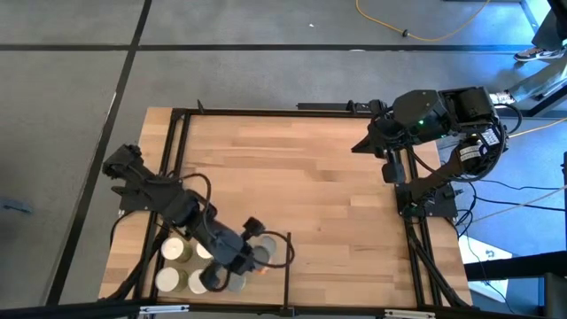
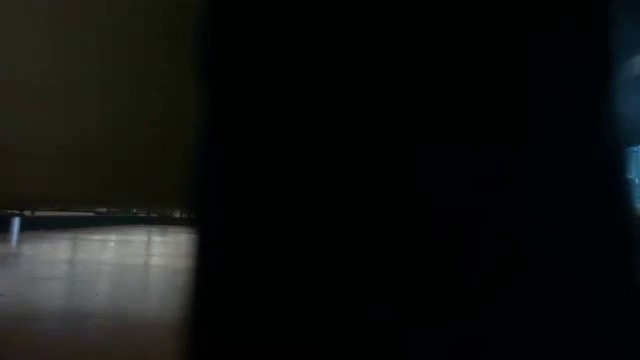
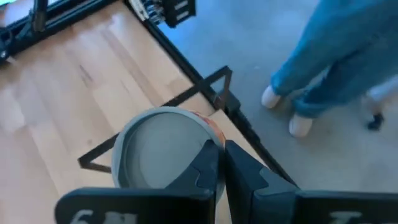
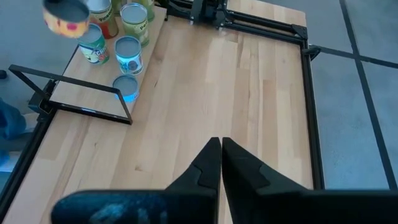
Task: Pick and place cans onto a shelf
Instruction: Put the canned pineapple rings on the shelf, then return to Home Position
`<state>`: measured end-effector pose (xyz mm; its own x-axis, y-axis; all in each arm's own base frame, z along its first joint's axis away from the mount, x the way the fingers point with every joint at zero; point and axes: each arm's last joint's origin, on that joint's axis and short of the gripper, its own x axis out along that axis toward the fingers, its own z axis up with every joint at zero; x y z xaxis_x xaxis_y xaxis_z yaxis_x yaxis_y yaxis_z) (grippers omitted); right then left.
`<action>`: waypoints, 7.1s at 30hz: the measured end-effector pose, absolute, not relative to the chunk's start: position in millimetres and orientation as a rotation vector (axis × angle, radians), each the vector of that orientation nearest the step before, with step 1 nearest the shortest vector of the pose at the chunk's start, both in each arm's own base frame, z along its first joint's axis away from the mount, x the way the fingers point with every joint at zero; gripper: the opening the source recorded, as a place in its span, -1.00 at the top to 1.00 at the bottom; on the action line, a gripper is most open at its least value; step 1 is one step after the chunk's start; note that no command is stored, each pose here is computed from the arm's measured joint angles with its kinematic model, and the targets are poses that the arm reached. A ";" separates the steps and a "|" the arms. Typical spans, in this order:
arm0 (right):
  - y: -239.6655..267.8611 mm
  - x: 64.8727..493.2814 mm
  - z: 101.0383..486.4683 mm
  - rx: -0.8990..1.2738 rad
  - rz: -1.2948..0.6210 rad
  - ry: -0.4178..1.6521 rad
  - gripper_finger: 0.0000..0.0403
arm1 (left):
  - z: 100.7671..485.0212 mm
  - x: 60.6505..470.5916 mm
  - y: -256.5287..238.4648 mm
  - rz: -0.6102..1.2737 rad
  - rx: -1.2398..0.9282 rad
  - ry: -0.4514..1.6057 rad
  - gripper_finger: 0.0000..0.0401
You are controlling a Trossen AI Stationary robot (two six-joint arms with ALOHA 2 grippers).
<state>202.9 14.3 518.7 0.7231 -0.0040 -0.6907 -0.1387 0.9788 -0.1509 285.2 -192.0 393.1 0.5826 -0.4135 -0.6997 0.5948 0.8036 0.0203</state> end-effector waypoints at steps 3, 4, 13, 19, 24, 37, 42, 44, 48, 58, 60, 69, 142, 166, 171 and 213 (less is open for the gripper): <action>14.3 202.9 518.7 -0.199 0.076 0.760 0.91 | 373.3 288.9 -199.2 -0.527 0.220 0.752 0.98; 14.3 202.9 518.7 -0.204 0.078 0.760 0.91 | 367.9 289.9 -201.3 -0.500 0.202 0.751 0.98; 14.3 202.9 518.7 -0.261 0.101 0.759 0.91 | 334.2 293.0 -216.8 -0.386 -0.008 0.725 0.98; 14.3 202.9 518.7 -0.282 0.109 0.758 0.91 | 318.2 285.5 -223.7 -0.344 -0.055 0.777 0.98; 14.3 202.9 518.7 -0.285 0.110 0.758 0.91 | 298.3 292.9 -233.6 -0.375 -0.058 0.833 0.98; 14.3 203.0 518.7 -0.286 0.111 0.756 0.91 | 253.5 311.7 -250.4 -0.383 -0.016 0.920 0.98; 14.3 203.0 518.7 -0.302 0.118 0.756 0.91 | 247.5 313.6 -251.5 -0.368 -0.009 0.931 0.98; 14.3 203.0 518.7 -0.309 0.121 0.755 0.91 | 248.1 314.7 -250.0 -0.346 -0.003 0.918 0.98; 14.4 203.0 518.7 -0.311 0.121 0.755 0.91 | 247.8 315.1 -248.7 -0.328 0.004 0.917 0.98; 14.3 202.9 518.7 -0.314 0.123 0.756 0.91 | 234.6 318.6 -247.7 -0.276 0.015 0.959 0.98; 14.4 202.9 518.7 -0.314 0.123 0.756 0.91 | 235.4 319.2 -248.1 -0.277 0.012 0.950 0.98; 14.4 202.9 518.7 -0.336 0.131 0.755 0.91 | 211.4 324.5 -255.0 -0.318 -0.003 1.032 0.98; 16.5 96.2 550.8 -0.157 0.112 0.511 0.97 | 530.2 133.7 -80.9 0.021 0.099 0.573 1.00; -4.6 15.4 537.3 0.000 -0.084 0.405 0.97 | 450.2 -45.4 56.8 0.061 -0.161 0.231 1.00; -9.9 -3.2 513.3 0.068 -0.153 0.402 0.97 | 428.5 -56.4 64.4 0.019 -0.208 0.142 1.00; -6.9 -0.4 312.4 0.160 -0.031 -0.017 0.97 | 327.8 -2.4 22.4 -0.051 -0.200 -0.098 1.00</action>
